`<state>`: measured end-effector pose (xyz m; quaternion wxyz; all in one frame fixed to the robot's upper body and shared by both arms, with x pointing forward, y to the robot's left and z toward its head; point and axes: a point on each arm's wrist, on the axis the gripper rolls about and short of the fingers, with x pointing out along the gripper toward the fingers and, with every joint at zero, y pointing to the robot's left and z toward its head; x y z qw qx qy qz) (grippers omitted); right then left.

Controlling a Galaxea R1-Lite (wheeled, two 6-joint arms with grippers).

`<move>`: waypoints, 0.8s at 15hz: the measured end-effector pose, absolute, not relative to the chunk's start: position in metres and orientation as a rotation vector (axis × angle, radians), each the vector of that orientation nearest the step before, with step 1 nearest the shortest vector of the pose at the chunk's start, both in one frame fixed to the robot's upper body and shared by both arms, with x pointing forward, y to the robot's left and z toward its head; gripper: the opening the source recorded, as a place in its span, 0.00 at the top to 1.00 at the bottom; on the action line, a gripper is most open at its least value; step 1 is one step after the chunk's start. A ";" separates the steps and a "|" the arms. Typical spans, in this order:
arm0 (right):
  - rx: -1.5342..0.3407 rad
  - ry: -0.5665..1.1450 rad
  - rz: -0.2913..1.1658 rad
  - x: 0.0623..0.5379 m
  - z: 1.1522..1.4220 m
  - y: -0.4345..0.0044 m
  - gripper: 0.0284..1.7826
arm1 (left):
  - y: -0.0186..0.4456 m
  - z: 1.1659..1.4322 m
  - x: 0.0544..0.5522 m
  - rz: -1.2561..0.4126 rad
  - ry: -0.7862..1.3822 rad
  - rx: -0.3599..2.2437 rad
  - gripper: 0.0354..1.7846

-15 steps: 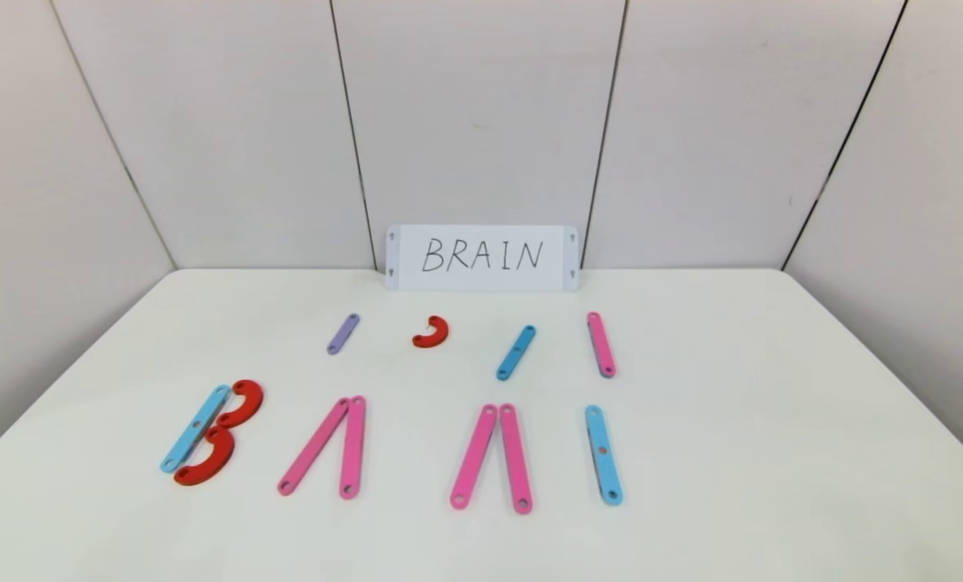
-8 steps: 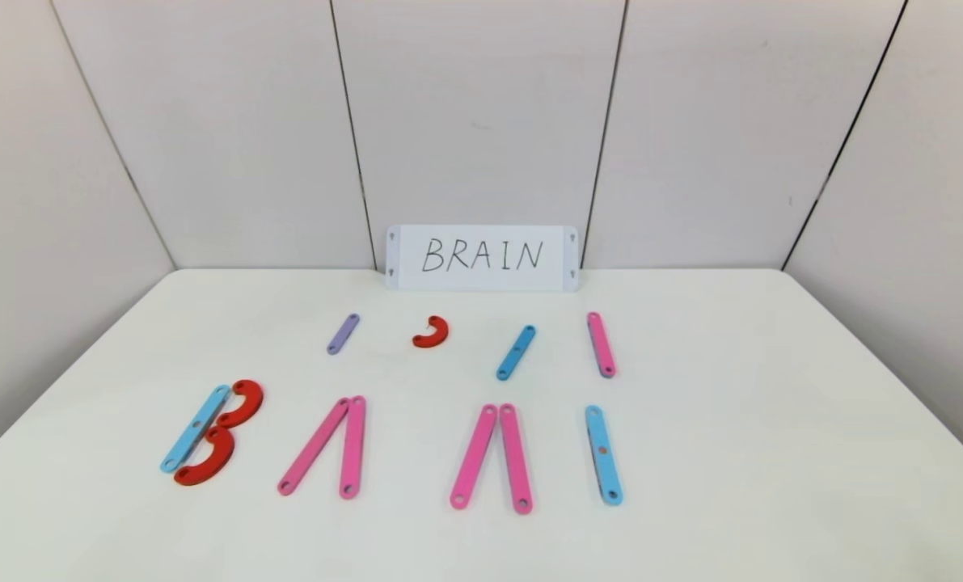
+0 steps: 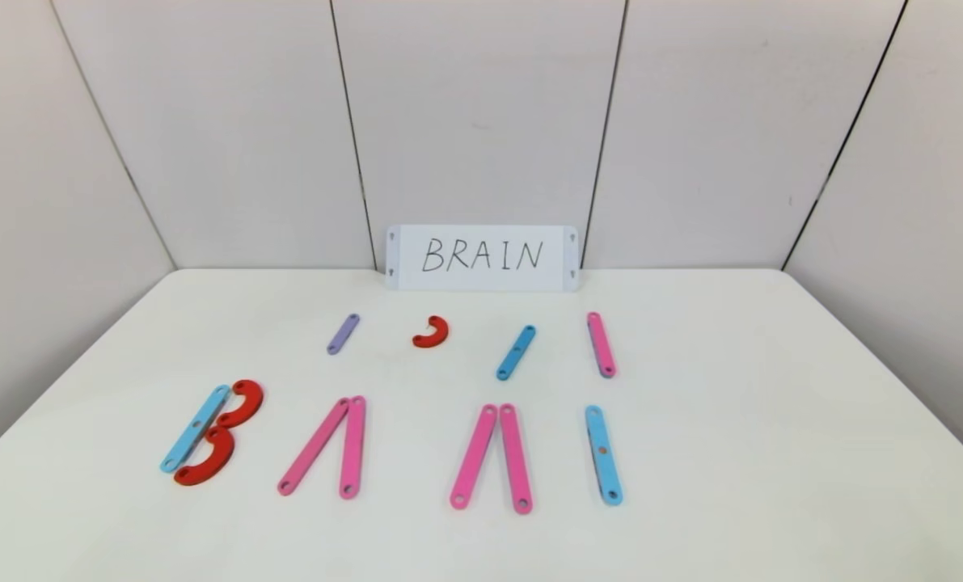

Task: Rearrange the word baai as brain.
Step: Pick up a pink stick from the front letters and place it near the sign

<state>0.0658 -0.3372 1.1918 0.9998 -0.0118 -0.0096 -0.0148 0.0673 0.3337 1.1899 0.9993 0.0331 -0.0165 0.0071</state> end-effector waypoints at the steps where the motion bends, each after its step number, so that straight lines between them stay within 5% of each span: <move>1: -0.025 -0.029 -0.034 0.064 1.197 -0.337 0.02 | 0.334 1.195 0.066 0.018 -0.047 0.079 0.02; 12: -0.026 -0.075 -0.033 0.045 1.309 -0.337 0.02 | 0.334 1.308 0.057 0.037 -0.171 0.196 0.02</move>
